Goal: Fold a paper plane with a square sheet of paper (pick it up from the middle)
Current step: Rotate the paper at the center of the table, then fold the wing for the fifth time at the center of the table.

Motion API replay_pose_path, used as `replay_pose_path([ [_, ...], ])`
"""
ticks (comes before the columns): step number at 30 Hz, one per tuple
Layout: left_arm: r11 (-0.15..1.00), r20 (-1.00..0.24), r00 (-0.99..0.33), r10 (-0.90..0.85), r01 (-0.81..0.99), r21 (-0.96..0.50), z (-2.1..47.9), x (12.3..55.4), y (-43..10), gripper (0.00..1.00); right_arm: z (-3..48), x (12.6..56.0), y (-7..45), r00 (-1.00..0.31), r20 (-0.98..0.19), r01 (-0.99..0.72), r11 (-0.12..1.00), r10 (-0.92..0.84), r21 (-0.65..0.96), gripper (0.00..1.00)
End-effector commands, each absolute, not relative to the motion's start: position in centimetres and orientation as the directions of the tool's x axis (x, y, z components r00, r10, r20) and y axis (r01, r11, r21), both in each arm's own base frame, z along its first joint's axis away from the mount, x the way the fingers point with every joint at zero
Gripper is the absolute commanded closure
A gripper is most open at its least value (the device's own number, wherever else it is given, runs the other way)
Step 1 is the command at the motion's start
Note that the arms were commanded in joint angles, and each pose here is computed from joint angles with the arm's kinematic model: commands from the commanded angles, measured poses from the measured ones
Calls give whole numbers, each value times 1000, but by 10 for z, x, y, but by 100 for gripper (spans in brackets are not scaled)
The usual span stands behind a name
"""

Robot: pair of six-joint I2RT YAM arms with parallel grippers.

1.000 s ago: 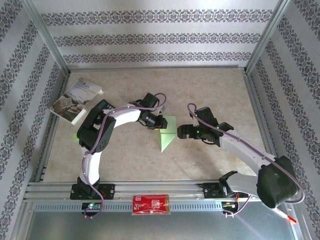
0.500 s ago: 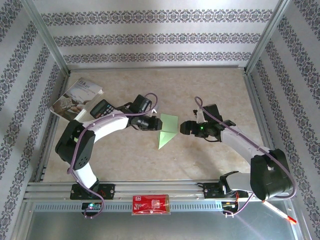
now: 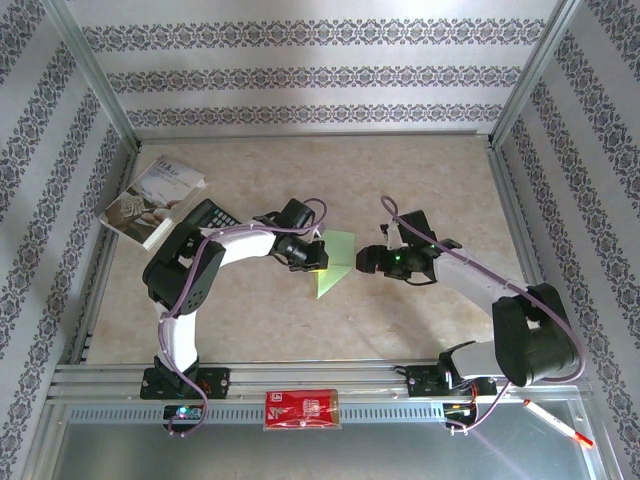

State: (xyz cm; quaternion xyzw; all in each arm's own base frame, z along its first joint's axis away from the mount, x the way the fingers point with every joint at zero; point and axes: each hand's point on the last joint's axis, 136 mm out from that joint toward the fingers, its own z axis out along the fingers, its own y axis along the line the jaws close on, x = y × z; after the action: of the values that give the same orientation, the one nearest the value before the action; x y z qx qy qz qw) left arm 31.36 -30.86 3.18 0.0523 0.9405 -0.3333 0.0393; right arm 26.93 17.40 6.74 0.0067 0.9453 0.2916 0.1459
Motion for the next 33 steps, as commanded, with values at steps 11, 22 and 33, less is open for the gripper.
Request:
replay_pose_path([
  [11,742,-15,-997,72,64,-667,0,291,-297,95,61,294,223,-973,-193,-42,720,130,693,37],
  [22,745,-5,-997,73,58,-664,-4,285,-289,95,36,297,227,-979,-134,10,693,154,721,48],
  [33,727,-63,-994,85,105,-679,10,294,-292,93,39,299,219,-963,-145,60,706,227,705,72],
])
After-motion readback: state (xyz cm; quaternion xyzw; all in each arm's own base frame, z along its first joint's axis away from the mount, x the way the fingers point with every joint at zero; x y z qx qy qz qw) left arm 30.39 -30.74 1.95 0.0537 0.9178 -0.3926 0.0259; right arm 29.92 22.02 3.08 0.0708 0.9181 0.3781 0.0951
